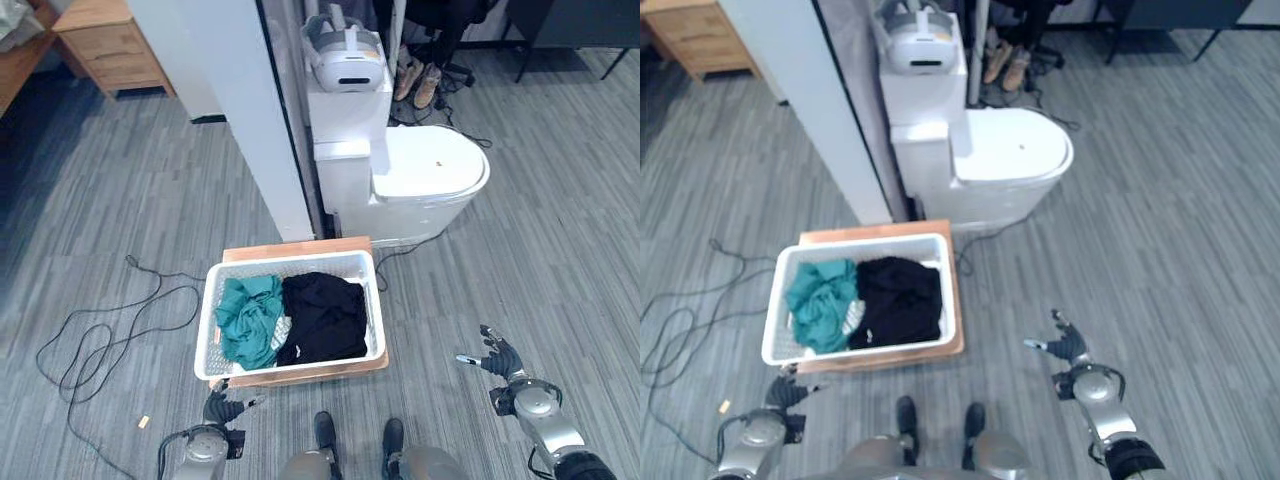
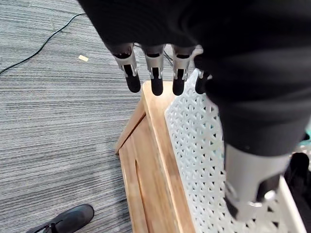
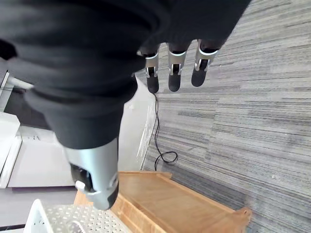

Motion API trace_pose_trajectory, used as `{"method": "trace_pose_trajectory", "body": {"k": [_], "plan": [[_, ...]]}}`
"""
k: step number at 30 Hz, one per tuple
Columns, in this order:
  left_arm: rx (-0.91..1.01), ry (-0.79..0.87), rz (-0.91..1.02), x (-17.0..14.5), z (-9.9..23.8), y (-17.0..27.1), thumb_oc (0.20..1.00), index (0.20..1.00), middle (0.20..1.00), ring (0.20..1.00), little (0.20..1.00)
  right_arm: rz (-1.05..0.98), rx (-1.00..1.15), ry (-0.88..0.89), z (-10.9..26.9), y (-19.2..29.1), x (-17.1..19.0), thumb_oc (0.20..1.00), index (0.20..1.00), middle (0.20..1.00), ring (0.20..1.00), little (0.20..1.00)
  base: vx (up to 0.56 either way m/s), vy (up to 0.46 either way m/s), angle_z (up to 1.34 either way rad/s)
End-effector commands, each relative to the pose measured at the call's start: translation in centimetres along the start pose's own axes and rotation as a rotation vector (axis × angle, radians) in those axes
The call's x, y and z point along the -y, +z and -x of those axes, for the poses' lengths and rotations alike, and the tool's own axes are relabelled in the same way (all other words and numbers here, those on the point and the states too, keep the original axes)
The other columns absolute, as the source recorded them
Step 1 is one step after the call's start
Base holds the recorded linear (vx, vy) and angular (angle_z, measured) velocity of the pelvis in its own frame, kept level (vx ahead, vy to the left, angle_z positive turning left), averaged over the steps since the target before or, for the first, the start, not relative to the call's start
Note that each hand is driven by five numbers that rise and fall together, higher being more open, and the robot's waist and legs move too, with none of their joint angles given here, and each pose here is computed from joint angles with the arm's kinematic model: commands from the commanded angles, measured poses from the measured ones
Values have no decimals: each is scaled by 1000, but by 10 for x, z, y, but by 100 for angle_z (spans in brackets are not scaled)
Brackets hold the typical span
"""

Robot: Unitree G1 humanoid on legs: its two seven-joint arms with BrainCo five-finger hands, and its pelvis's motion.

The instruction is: Grab the laundry basket,head to the washer,open it,put in the laundry and shut it.

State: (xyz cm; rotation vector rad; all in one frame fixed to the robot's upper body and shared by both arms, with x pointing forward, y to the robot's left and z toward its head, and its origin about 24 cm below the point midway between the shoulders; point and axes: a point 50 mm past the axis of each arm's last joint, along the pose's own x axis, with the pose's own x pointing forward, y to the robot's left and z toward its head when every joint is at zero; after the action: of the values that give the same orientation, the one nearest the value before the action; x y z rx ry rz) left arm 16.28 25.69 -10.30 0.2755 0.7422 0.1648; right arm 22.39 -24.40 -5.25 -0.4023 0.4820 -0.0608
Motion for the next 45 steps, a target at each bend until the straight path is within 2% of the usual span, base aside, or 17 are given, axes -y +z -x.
{"method": "trace_pose_trajectory", "body": {"k": [1, 9, 20, 24, 31, 34, 35, 36, 37, 45], "plan": [[59, 64, -15, -18, -3, 13, 1000, 1000, 1000, 1000, 1000, 10, 107, -38, -3, 20, 10, 1000, 1000, 1000, 1000, 1000, -32, 84, 39], [110, 82, -28, -19, -11, 33, 1000, 1000, 1000, 1000, 1000, 21, 75, -42, -5, 17, 10, 1000, 1000, 1000, 1000, 1000, 90, 220, 14], [256, 195, -57, -46, -20, 84, 1000, 1000, 1000, 1000, 1000, -8, 239, 45, -25, 75, -24, 1000, 1000, 1000, 1000, 1000, -11, 164, -35], [278, 209, -80, -38, -29, 104, 1000, 1000, 1000, 1000, 1000, -38, 242, 86, -34, 89, -41, 1000, 1000, 1000, 1000, 1000, -15, -2, -25], [198, 208, -146, -23, -42, 107, 1000, 1000, 1000, 1000, 1000, -45, 210, 150, -43, 100, -69, 1000, 1000, 1000, 1000, 1000, -61, -26, -7], [108, 199, -163, -14, -49, 100, 1000, 1000, 1000, 1000, 1000, -24, 206, 180, -49, 115, -84, 1000, 1000, 1000, 1000, 1000, -106, -39, -3], [110, 190, -163, -11, -50, 102, 442, 442, 442, 442, 442, -19, 213, 187, -50, 119, -87, 586, 586, 586, 586, 586, -76, -50, -5], [120, 183, -158, -8, -50, 105, 200, 200, 200, 200, 200, -18, 220, 189, -50, 122, -87, 235, 235, 235, 235, 235, -19, -34, -11], [133, 178, -152, -6, -50, 107, 200, 200, 200, 200, 200, -22, 226, 191, -50, 124, -88, 200, 200, 200, 200, 200, -11, -35, -7], [209, 105, -81, 7, -41, 104, 200, 200, 200, 200, 200, -93, 236, 208, -43, 114, -83, 200, 200, 200, 200, 200, 16, -52, 0]]}}
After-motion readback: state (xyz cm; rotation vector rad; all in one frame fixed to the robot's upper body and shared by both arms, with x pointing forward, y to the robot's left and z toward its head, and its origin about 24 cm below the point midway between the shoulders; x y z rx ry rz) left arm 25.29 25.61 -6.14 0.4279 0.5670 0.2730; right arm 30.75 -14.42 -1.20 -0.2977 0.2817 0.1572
